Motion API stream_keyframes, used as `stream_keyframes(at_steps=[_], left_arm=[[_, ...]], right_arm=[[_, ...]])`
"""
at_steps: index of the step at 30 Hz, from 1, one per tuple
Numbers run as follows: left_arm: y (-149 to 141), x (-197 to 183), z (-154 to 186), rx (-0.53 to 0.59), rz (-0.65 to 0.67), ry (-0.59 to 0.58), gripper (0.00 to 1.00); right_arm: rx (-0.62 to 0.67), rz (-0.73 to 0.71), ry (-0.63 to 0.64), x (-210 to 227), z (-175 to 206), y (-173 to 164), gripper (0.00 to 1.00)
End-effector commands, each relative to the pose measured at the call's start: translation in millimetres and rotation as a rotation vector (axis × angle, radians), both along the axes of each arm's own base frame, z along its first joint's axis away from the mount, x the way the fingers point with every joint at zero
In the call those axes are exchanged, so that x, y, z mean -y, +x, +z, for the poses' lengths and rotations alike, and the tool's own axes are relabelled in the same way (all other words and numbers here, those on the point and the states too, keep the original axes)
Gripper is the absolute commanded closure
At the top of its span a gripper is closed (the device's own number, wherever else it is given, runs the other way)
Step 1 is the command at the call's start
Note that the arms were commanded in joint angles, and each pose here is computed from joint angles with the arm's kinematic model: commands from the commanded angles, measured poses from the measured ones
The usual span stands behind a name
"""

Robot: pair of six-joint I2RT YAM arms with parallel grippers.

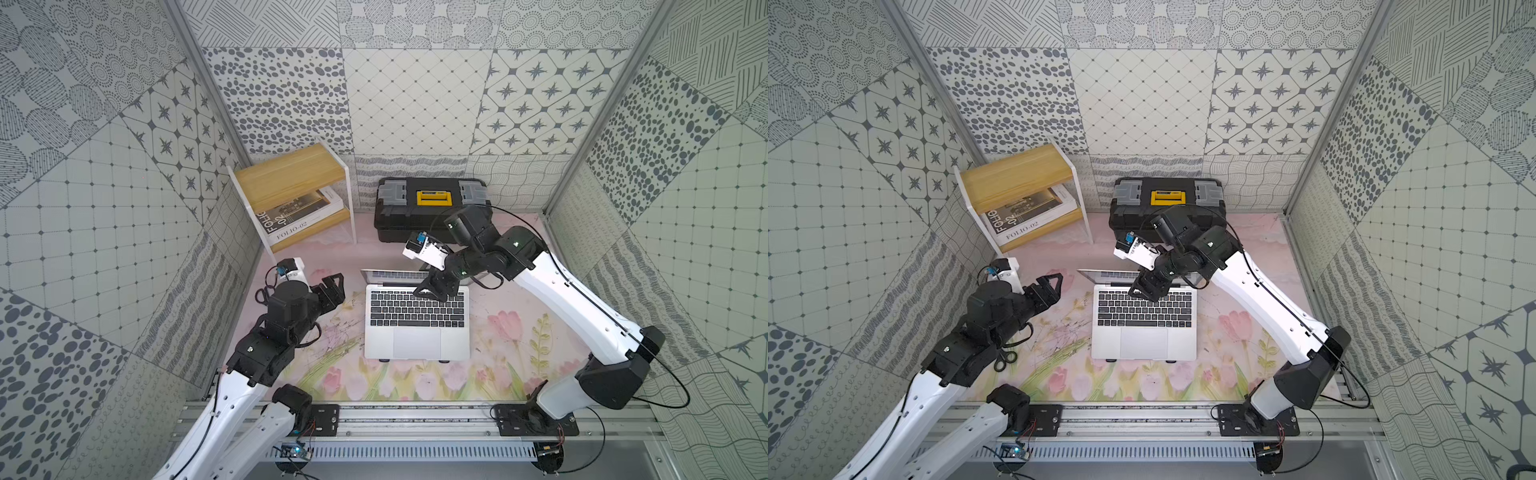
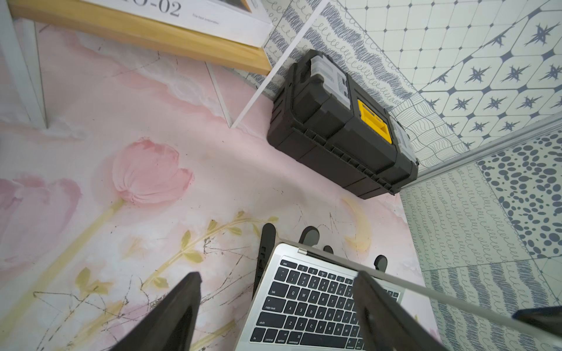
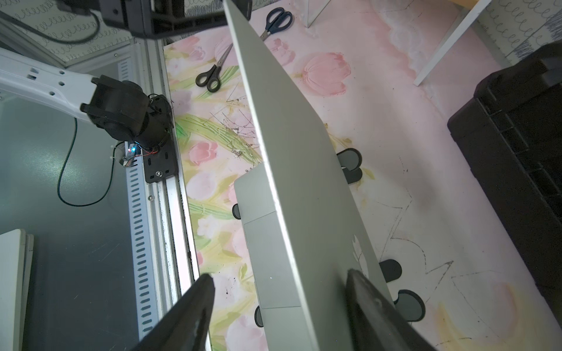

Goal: Close the laptop lid and set it aside
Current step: Close the lid of the laptop.

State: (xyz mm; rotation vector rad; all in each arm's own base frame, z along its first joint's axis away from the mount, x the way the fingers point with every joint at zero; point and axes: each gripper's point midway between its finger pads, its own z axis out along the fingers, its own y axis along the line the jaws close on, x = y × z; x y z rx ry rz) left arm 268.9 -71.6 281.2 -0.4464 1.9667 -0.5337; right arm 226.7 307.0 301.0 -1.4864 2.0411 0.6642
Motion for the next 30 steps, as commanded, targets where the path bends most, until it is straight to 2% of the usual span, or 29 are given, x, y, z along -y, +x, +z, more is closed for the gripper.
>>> stream_keyframes(at_steps=[1, 6, 12, 17, 22, 30], left_arm=[[14.4, 19.1, 43.3, 0.064, -0.161, 0.086, 0.18], [33.8, 49.3, 90.4, 0.172, -0.299, 0.062, 0.17], [41.8, 95.6, 104.7, 0.207, -0.551, 0.019, 0.15], [44.9, 120.0, 85.9, 0.150, -0.692, -0.010, 0.16], [39.3, 136.1, 55.8, 0.073, -0.761, 0.012, 0.17], [14.0, 162.4, 9.1, -0.022, -0.860, 0.126, 0.22]], right_arm=[[-0.093, 0.038, -0.022, -0.6, -14.7, -23.2, 0.24], [-0.108, 0.063, -0.014, -8.4, -18.3, -30.2, 0.21], [-0.106, 0.094, -0.025, -14.3, -23.7, -41.1, 0.13], [-0.109, 0.108, -0.015, -17.8, -26.6, -44.4, 0.07], [-0.097, 0.101, -0.004, -18.3, -24.9, -43.8, 0.06], [-0.052, 0.068, 0.014, -14.9, -16.9, -39.4, 0.03]])
